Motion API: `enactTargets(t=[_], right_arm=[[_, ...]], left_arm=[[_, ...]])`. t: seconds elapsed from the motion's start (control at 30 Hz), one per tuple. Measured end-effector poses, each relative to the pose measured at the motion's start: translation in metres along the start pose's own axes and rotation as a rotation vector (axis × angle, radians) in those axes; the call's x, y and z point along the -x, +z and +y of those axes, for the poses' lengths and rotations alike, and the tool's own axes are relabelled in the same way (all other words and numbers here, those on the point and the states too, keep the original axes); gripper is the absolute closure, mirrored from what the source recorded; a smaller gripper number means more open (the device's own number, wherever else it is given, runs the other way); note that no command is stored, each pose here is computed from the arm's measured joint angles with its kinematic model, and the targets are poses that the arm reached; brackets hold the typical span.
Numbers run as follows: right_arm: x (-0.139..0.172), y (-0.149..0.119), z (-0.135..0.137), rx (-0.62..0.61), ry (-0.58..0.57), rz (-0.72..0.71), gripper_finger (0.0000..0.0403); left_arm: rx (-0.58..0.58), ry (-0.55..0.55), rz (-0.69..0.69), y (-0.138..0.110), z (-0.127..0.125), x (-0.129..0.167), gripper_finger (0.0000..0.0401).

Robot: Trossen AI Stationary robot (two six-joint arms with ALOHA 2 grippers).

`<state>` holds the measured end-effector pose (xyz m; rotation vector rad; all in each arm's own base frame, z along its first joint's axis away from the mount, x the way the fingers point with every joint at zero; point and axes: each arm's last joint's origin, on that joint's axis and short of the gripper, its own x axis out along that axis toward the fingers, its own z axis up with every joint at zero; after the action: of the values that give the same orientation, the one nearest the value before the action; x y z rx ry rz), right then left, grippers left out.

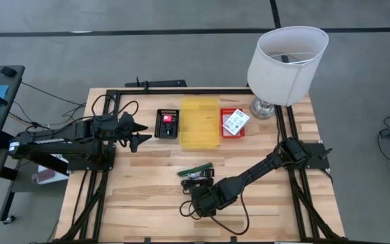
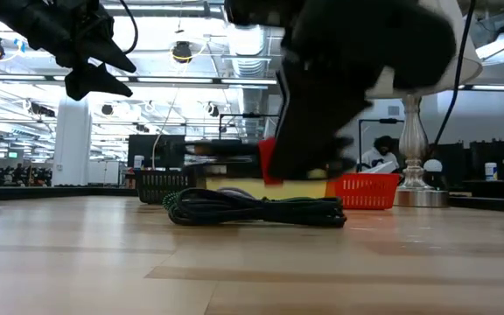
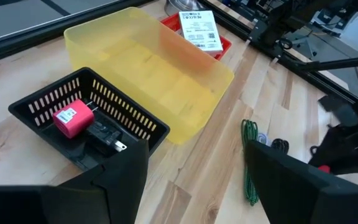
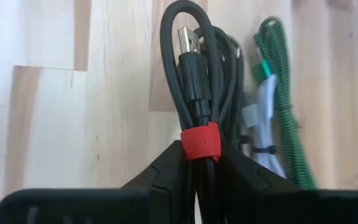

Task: Pick and place items into bin
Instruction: Put the bottom black charger cable into the yellow bin

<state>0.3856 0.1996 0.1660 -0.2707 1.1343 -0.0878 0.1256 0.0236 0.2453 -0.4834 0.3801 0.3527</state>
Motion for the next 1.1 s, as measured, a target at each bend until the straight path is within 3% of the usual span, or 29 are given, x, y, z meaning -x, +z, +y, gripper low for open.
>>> enactTargets(t=[0.27,0.57,0.9,1.1], right_arm=[[0.029,0.021,-0.023,0.109,-0.111,0.040,0.0330],[0.030,0.047,-0.092,0.158,-0.220,0.075,0.0330],[0.004,0.044,-0.195,0.014,-0.292,0.205,0.0330],[-0.006,0.034,-0.239,-0.089,-0.282,0.253,0.0330]], left_arm=[[0.000,0.000,-0.001,0.000,0.000,0.000,0.0143],[-0.001,0.005,0.007,-0.001,0.000,0.000,0.0143],[-0.001,0.007,0.011,-0.001,0.001,0.000,0.0143],[-0.001,0.007,0.011,-0.001,0.001,0.000,0.0143]])
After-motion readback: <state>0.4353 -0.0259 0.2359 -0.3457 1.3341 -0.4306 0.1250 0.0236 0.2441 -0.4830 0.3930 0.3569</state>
